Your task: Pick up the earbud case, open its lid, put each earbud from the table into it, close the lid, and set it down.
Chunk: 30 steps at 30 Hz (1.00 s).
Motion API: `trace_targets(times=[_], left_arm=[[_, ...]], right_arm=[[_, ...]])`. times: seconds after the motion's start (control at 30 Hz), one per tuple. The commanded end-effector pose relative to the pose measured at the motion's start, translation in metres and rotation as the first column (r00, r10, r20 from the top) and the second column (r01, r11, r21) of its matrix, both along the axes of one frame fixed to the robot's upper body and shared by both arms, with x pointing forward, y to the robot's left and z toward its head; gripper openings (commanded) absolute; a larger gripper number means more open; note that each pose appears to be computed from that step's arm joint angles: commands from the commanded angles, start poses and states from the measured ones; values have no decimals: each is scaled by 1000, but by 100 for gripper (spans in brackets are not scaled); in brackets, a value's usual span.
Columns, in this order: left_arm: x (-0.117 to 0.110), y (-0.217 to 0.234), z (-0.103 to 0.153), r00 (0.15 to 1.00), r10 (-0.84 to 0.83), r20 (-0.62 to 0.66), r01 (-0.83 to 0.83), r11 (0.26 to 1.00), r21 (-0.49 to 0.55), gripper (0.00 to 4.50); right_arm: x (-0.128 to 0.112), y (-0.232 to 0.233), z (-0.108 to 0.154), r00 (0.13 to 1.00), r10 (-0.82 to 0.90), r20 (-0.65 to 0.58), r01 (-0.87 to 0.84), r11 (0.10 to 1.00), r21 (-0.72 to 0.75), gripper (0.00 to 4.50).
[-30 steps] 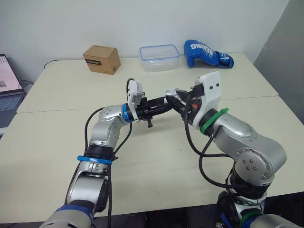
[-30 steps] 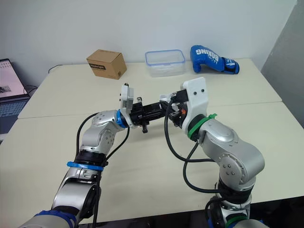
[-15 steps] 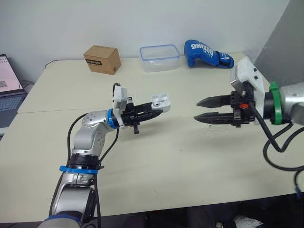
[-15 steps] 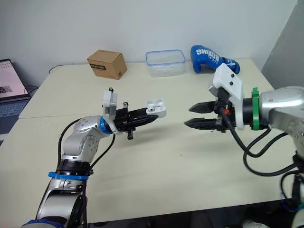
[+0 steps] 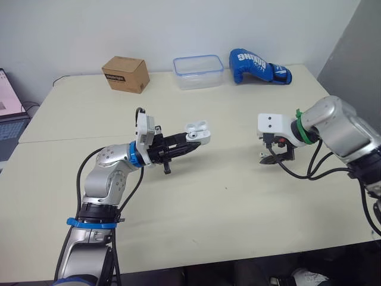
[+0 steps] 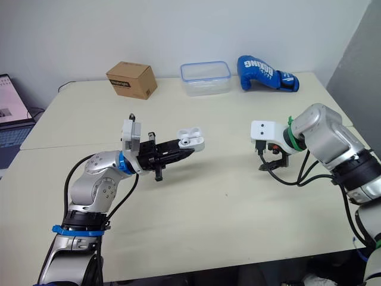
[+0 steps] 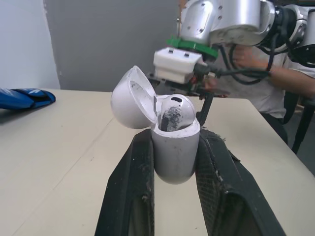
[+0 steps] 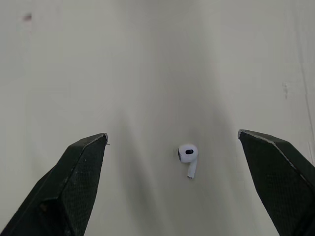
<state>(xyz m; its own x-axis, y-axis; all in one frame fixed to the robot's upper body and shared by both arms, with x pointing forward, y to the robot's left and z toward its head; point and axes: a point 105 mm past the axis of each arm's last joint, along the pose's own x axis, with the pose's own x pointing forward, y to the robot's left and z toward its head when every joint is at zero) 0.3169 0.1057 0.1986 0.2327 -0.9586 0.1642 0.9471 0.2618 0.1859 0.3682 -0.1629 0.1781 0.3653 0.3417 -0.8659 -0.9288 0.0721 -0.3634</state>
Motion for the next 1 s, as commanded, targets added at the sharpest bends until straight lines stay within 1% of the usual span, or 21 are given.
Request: trace_targets(times=[0.03,0.3,0.57,0.77,0.87,0.93,1.0], left_arm=[[-5,1,10,999,3,46,-2,1000,-17,75],[-9,1,9,999,22,45,-21,1000,-22,75],[-11,1,6,999,32,39,-32,999,-22,75],[-12,2,5,999,41,35,-40,999,-23,75],[-12,2,5,998,44,35,-43,999,-24,75],[-12,2,5,998,46,34,-45,999,-24,75],[-12,2,5,998,47,33,-46,999,-24,75]], right_arm=[[11,-6,6,999,38,4,-38,998,-54,446],[28,-16,-7,997,78,-29,-82,985,-154,446],[35,-17,-16,995,81,-57,-91,978,-188,446],[39,-16,-17,995,85,-54,-94,975,-201,446],[41,-16,-16,995,86,-46,-94,976,-198,384],[42,-15,-17,995,84,-45,-92,975,-203,319],[43,-15,-17,996,82,-43,-90,974,-207,319]])
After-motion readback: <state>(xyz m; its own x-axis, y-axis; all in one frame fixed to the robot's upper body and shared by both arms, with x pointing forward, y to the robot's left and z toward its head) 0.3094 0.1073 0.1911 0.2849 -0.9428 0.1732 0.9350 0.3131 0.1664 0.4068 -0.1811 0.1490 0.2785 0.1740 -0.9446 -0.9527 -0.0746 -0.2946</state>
